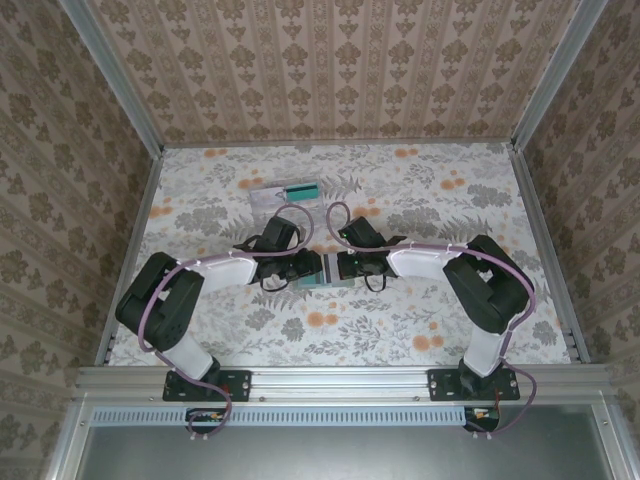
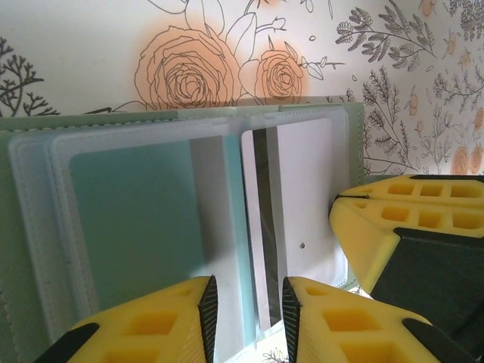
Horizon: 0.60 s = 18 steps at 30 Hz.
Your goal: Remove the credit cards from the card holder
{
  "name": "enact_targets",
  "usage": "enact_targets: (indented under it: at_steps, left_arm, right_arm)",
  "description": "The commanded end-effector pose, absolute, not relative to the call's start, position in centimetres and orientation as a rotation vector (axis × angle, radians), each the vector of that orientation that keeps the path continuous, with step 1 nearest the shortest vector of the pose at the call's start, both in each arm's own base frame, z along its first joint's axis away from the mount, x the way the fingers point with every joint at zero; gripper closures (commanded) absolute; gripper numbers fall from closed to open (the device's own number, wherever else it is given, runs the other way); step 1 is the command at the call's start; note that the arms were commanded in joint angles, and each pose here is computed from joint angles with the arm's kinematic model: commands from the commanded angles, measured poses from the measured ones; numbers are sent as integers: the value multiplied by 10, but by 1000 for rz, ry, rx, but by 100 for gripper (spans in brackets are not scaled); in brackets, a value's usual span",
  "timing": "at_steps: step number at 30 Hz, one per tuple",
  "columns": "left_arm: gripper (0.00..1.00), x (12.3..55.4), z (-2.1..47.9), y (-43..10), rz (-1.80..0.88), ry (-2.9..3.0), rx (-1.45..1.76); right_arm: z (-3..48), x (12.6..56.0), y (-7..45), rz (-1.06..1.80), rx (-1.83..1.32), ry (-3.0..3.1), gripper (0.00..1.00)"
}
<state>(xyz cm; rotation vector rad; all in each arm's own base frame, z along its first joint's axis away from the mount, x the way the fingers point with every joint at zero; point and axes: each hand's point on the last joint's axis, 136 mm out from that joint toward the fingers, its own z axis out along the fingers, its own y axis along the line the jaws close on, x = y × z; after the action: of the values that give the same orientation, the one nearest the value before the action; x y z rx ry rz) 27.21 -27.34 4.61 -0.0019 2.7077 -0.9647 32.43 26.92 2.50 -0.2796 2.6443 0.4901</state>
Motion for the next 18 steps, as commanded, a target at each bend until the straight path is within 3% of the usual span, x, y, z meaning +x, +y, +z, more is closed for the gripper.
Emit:
enact_targets:
  at_steps: [1,12,18]
  left_arm:
    - [69,271,43,-276,-993,2718,-28]
    - [70,269,49,-294,-1025,2712,-7]
    - [71,263,32,-282,-907,2792,-61]
  right_arm:
    - [10,315,268,471,-299,2702,99]
    - [12,313,268,474,-298,2695,99]
    - [13,308,266,493,-277,2695,99]
